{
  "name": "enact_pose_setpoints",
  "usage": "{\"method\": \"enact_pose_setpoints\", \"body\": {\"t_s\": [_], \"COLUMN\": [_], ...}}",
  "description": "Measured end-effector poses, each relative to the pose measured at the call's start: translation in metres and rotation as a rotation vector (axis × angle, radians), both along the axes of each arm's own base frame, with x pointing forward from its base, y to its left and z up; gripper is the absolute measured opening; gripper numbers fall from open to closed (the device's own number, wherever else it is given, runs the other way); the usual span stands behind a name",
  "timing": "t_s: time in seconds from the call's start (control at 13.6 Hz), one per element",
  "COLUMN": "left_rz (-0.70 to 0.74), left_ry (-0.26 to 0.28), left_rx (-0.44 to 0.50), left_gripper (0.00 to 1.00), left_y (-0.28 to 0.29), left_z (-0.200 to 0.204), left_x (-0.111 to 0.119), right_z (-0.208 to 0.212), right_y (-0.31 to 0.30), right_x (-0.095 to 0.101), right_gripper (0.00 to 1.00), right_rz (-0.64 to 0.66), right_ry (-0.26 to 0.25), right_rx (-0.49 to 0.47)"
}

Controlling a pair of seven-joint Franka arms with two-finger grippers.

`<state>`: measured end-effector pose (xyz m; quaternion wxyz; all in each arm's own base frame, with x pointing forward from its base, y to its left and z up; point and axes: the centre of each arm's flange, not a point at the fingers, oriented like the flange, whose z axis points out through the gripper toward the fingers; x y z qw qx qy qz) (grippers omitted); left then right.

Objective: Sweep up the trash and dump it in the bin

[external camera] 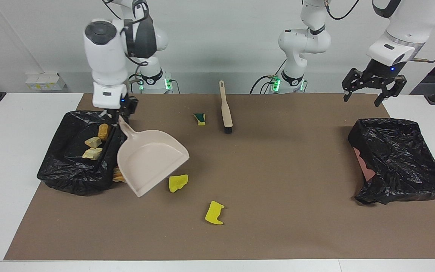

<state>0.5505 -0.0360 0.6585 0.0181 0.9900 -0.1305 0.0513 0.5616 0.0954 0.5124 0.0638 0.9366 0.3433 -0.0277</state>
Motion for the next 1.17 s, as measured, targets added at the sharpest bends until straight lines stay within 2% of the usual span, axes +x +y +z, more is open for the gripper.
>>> {"method": "enact_pose_setpoints", "body": {"t_s": [0.29,0.51,0.88,1.17], "left_rz": [-0.006,-0.008,-0.012,-0.013], "left_ry": [-0.001,0.003,0.008,0.013], "left_rx": [-0.003,-0.003,-0.004,-0.003], "left_gripper": [1.0,1.0,1.0,1.0], "left_y": [-0.003,-0.005,-0.007,-0.007], "left_z": [0.001,0.0,0.0,0.0], "left_x": [0.0,-0.001,-0.002,-0.002], "right_z": [-0.044,-0.07,-0.112,-0.15], "right_y": [0.093,0.162,0.242,0.288], "right_x": [0.0,-0.013,-0.032,-0.013], "right_gripper": [0.31,0.31,0.31,0.31], "right_rz": [-0.26,-0.426,-0.561,-0.636], "right_ry": [-0.017,-0.005,0.039,0.061], "right_rx": [0.075,0.139,0.133,0.144]}}
